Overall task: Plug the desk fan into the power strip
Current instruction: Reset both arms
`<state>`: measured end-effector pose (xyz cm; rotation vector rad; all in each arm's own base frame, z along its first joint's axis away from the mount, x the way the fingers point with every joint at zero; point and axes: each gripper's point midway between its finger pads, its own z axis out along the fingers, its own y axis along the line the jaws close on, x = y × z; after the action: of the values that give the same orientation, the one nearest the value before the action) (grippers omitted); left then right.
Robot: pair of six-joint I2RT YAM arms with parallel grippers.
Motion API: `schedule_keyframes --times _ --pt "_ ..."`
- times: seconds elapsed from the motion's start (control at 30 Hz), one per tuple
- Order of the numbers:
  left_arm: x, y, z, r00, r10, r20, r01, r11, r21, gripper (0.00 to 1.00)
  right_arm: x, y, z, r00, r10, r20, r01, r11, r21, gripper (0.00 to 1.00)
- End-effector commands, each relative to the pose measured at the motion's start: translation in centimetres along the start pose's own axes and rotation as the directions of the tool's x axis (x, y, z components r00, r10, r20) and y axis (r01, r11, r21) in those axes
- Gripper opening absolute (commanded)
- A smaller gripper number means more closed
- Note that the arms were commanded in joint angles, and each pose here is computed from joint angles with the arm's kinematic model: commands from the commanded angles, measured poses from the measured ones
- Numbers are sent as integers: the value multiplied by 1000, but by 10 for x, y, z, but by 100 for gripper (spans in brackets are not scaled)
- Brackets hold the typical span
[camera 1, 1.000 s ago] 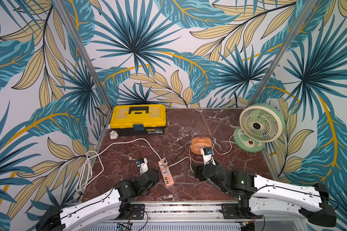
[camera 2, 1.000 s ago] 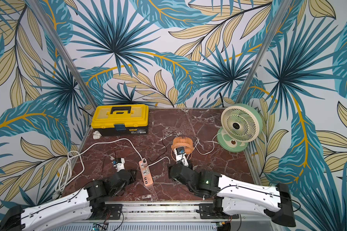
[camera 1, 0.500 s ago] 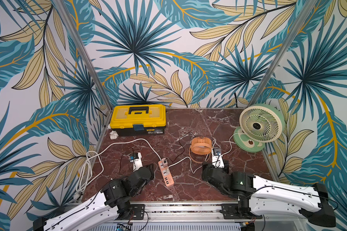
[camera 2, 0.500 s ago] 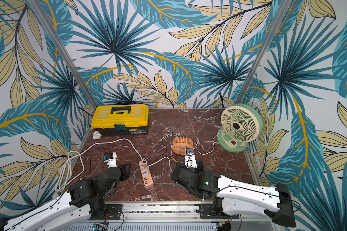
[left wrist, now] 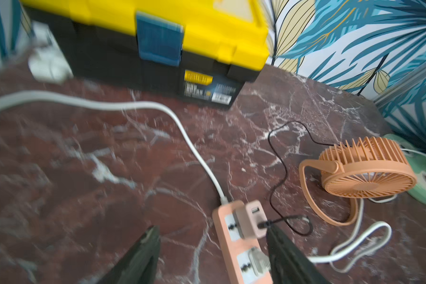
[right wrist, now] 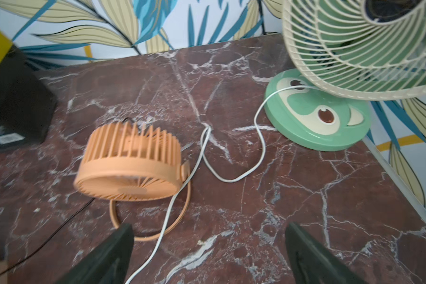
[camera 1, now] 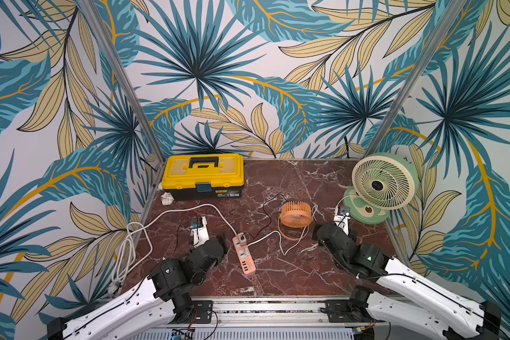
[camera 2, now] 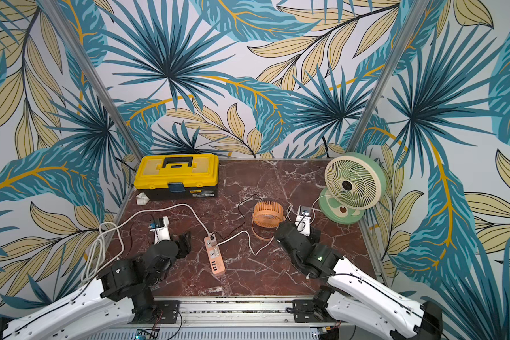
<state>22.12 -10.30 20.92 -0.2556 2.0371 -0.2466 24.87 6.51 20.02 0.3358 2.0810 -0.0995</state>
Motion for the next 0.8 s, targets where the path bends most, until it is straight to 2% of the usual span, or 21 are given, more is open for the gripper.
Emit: schedule_keyframes --times 0.0,0.07,0.1,0.13,0.2,0.3,0.37,0.43,0.5,0.57,0.63,0.67,0.77 --pt "-93 -3 -16 966 105 238 -71 987 -146 78 -19 -14 5 998 38 40 -40 998 46 99" --pt "-116 12 -7 949 162 271 -75 949 -307 84 -36 -25 5 991 27 135 -42 993 113 99" --pt "-127 21 -2 937 197 287 -77 921 -382 91 -41 -25 6 986 -11 167 -11 992 127 100" --pt "-132 26 6 927 245 284 -102 893 -438 96 -46 -30 7 978 -37 204 1 985 174 99" --pt "-137 39 29 909 316 271 -138 842 -521 100 -51 -49 7 962 -76 263 -9 951 309 100" --pt "-119 79 74 927 340 160 -174 765 -620 100 -50 -72 10 951 -104 290 -36 897 441 100" --pt "-90 117 99 954 289 75 -167 726 -667 100 -42 -86 19 953 -105 283 -46 877 478 99" --pt "-58 145 113 968 249 29 -162 709 -687 100 -35 -104 27 957 -90 277 -69 854 515 100" --pt "-48 153 116 969 211 126 -68 723 -688 100 -27 -124 37 957 -50 286 -120 828 547 99" --pt "-35 150 129 972 192 135 -66 776 -627 100 -17 -137 50 966 -24 256 -128 820 558 100" --pt "-36 153 130 970 189 155 -49 770 -636 100 -9 -143 65 972 -20 233 -119 815 566 99" --pt "-34 152 132 976 165 144 -42 786 -616 100 -6 -146 73 975 -22 223 -112 814 570 100" --pt "-37 146 137 965 170 197 -32 830 -557 100 -3 -141 99 979 -23 203 -88 849 521 100"
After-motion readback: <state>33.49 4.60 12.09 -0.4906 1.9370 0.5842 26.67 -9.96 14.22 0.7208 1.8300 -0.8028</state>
